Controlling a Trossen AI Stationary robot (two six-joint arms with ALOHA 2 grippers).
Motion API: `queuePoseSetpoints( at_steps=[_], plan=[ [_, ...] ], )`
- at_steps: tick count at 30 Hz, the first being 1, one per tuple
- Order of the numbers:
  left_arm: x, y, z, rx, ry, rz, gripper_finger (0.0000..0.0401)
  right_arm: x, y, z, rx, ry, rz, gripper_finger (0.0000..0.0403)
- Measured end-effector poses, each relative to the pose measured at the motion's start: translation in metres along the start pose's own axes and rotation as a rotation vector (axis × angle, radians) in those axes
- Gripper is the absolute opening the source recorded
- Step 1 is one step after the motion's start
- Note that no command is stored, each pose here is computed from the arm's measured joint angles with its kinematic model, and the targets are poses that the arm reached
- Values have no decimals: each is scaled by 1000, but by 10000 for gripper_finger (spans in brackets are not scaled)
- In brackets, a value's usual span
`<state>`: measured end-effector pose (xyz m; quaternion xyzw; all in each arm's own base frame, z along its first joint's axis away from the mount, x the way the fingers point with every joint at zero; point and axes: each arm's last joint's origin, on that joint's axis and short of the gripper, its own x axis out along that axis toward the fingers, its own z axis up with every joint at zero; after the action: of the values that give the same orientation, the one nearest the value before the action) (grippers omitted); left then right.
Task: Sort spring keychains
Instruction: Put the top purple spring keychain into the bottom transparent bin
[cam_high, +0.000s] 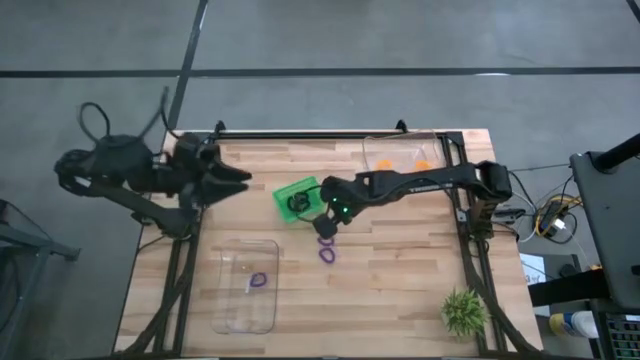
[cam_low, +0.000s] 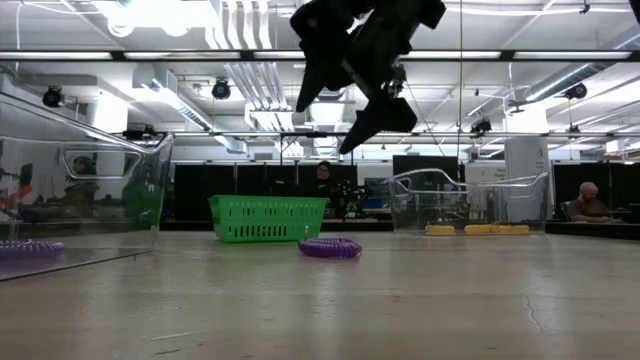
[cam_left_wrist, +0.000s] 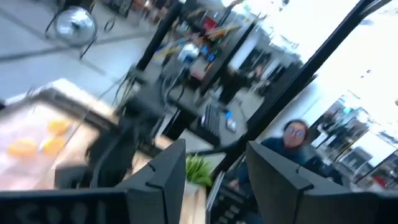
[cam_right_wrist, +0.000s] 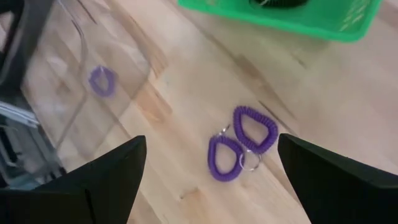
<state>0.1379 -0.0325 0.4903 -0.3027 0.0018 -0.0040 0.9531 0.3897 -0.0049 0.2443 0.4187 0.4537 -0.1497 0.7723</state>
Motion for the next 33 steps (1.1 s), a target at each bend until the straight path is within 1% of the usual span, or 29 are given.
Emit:
queuePoseSetpoints(
  at_steps=[4,8,15,24,27,33],
  plan=[
    [-4,-4,7,13,-50,-44,160,19,0,-7,-37,41,-32,359],
    [-5,-6,10,36,-81,-63,160,39,-4,-13,-49,85,-75,359],
    [-3,-6,10,38,-78,-67,160,71,-10,-24,-75,159,-140,359],
    [-1,-6,8,45,-62,-63,160,76,-5,-36,-104,187,-150,359],
    [1,-6,7,59,-58,-60,160,76,-4,-42,-115,203,-173,359],
    [5,-6,5,72,-47,-53,160,78,-7,-43,-111,215,-197,359]
  ],
)
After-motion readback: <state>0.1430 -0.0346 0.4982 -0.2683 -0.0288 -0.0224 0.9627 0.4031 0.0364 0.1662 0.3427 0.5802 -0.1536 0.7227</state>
